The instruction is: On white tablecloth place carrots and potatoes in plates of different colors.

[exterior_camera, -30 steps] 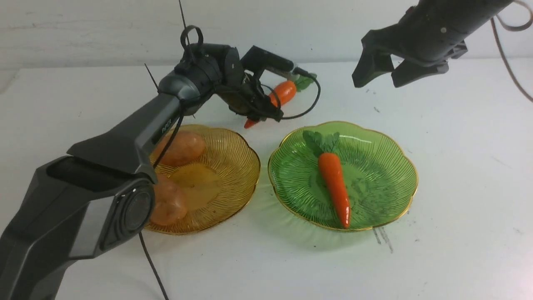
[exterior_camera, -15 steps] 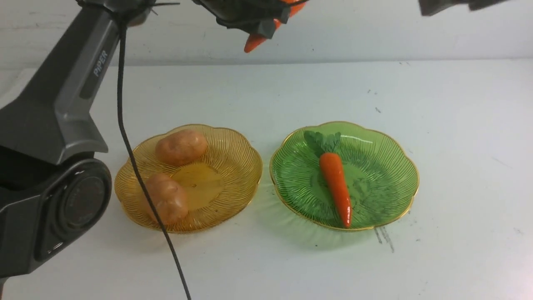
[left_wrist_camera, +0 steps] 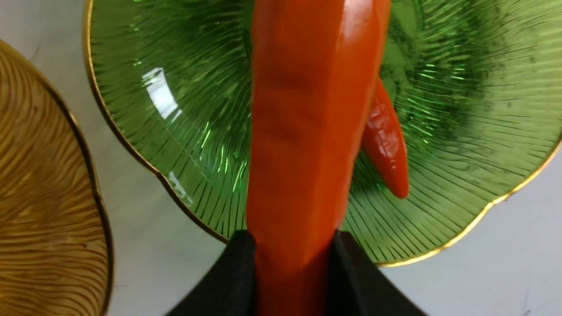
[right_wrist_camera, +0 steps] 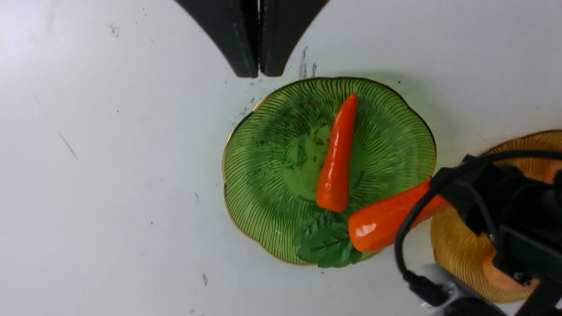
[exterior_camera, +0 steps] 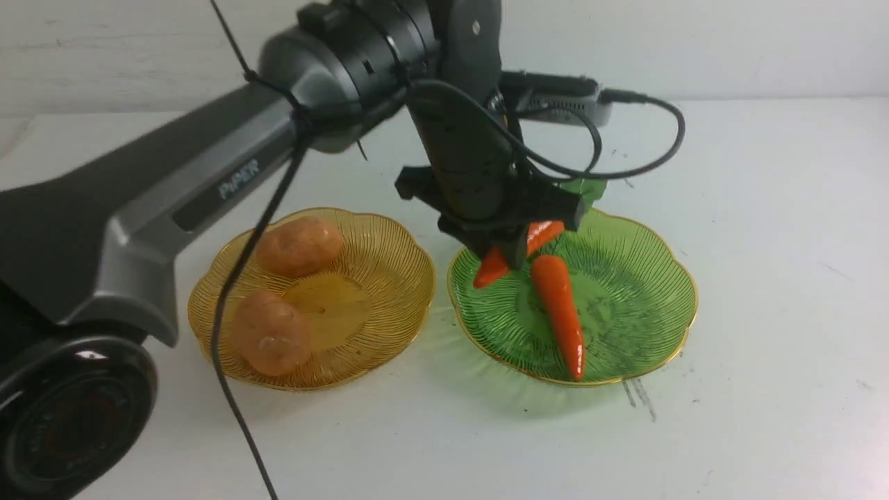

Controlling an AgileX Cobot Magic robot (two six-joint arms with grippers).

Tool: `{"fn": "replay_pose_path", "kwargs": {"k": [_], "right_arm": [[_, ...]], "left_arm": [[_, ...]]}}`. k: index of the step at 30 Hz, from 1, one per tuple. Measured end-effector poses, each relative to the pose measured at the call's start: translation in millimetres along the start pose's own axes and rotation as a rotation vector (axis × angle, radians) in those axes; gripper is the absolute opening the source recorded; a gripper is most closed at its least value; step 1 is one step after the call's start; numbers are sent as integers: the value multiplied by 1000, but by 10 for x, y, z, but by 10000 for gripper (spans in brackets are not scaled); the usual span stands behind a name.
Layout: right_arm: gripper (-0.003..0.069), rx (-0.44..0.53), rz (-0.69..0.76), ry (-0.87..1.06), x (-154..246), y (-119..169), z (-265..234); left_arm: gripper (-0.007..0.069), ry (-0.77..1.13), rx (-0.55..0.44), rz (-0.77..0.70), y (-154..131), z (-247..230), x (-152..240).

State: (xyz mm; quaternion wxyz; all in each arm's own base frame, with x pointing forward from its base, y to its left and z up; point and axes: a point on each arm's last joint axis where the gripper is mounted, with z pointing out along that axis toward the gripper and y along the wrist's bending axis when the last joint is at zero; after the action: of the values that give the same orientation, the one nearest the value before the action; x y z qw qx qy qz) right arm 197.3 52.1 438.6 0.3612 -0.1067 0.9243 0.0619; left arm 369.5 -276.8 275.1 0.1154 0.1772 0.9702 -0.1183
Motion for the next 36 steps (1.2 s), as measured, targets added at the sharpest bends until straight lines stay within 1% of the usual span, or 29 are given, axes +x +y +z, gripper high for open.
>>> {"fn": "replay_pose_path", "kwargs": {"k": [3,6,7,8,11,13,14,16,18,19,21,22,26,27,29,30,31,34,36], "right_arm": [[-15,0,0,11,28,-1,23],[-15,-1,1,10,27,-1,24],[-15,-1,1,10,27,-1,24],[-15,-1,1,10,27,-1,24],[-15,-7,3,10,27,5,24],[-15,-14,5,9,28,12,21],[-15,-17,4,8,29,15,17],[-15,-18,-2,0,40,16,-18],[-15,-19,-10,-29,65,18,-117],[-15,-21,-11,-53,91,20,-201],[-15,-21,-20,-110,161,24,-405],[-15,-21,-24,-136,196,24,-492],[-15,-17,-31,-286,455,25,-1002],[-15,-15,-32,-321,523,24,-1111],[-15,-16,-33,-363,622,25,-1250],[-15,-18,-32,-380,662,26,-1304],[-15,-19,-24,-386,680,26,-1326],[-15,-20,-24,-389,690,26,-1337],[-15,-18,-19,-389,690,23,-1337]], "left_arm": [[173,54,-16,-32,18,302,-2],[218,71,-14,-41,25,433,-5],[254,74,-8,-45,22,464,-6],[307,78,-5,-47,21,483,-5],[515,79,-4,-47,20,486,-5],[608,76,-3,-47,17,475,-11],[641,67,0,-43,10,452,-26],[676,20,15,-18,-26,333,-101],[676,-34,31,2,-64,182,-170],[652,-60,39,7,-84,75,-197],[564,-112,53,17,-113,-127,-212],[482,-141,61,26,-129,-276,-207],[89,-261,48,77,-139,-909,-114],[27,-298,48,80,-141,-1084,-81],[6,-314,42,69,-134,-1164,-59],[0,-304,35,65,-124,-1130,-54],[-3,-275,22,61,-104,-1038,-40],[-3,-121,-25,52,-13,-567,66],[-3,-67,-41,55,23,-407,120]]}}
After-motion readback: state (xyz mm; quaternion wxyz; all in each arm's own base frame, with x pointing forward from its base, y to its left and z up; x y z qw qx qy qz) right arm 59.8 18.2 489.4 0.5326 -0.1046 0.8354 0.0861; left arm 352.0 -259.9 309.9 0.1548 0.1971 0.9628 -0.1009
